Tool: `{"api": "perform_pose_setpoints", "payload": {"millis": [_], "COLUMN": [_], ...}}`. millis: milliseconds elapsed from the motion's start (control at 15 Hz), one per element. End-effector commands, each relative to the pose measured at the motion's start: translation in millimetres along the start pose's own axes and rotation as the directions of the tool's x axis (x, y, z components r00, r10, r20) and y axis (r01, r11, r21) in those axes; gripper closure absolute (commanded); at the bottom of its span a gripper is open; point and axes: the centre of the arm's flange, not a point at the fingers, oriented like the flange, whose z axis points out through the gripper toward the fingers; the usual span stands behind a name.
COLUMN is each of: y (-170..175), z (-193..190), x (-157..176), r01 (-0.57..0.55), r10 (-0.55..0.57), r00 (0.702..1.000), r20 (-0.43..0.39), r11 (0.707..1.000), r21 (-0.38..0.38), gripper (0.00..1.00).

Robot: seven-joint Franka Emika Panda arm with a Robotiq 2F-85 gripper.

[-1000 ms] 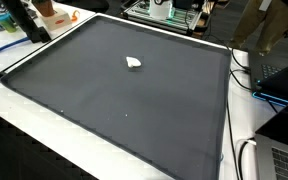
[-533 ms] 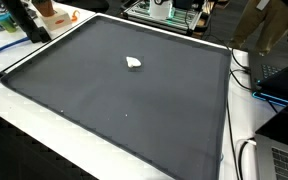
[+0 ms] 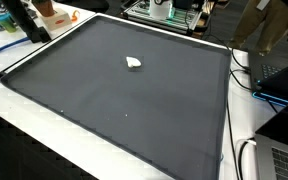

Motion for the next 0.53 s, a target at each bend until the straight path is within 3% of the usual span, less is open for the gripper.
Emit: {"api": "perform_pose_setpoints", "payload": {"millis": [0,333,467], "y": [-2,-1,4], "z": [11,39,49], "x": [-2,-7,-11], "r01": [-0.009,-0.055,-0.105], "r10": [0.010,0.056,0.105], "r00": [1.000,0.998,0.994], "r20": [0.003,0.032,-0.022], "r11": [1.000,0.997,0.994], "r21": [-0.015,-0.045,-0.005], "gripper": [0.00,0.00,0.00]}}
